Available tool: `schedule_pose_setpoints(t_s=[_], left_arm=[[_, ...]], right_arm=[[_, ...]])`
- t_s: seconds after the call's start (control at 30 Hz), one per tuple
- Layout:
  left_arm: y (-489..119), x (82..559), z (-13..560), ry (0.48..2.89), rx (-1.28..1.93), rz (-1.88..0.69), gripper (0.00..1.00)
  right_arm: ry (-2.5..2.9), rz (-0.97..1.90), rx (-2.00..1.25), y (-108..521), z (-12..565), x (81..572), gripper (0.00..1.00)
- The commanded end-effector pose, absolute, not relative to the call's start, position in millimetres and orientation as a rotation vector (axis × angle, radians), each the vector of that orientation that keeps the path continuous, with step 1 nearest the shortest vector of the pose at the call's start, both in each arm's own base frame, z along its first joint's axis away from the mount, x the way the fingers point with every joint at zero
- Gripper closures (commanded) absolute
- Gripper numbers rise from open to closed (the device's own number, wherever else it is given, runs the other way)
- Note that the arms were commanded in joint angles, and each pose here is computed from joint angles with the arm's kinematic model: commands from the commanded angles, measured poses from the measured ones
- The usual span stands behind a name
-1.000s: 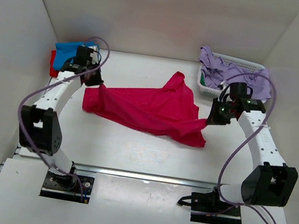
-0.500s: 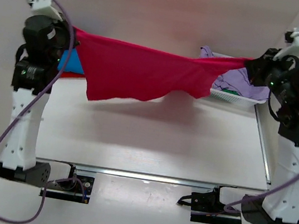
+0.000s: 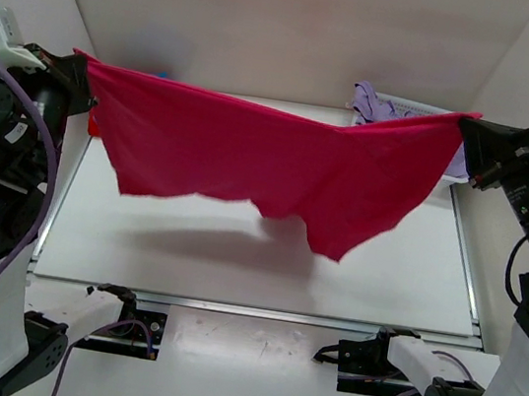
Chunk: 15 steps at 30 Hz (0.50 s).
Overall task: Fold and stack the t-shirts
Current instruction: Flatten out the tshirt
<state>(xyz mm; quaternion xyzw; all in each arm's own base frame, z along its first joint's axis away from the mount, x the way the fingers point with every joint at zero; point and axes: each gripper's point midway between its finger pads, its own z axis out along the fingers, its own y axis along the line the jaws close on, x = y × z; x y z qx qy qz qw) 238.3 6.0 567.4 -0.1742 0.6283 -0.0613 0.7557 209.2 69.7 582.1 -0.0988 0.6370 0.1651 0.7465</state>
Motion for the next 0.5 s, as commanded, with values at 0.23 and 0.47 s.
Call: schedule_pose_setpoints(t_s=[0.23,0.47], left_arm=[[-3.3,310.8,517.2,1.570,-0.341,-0.067,1.00],[-9.5,420.8,379.1,1.902,-0.299,-0.125,1.00]], right_arm=[[1.432,0.643,-0.298,106.4,579.4,297.6,1.00],[1.684,0.681,-0.322,151.0,488.0,435.0,0.99]])
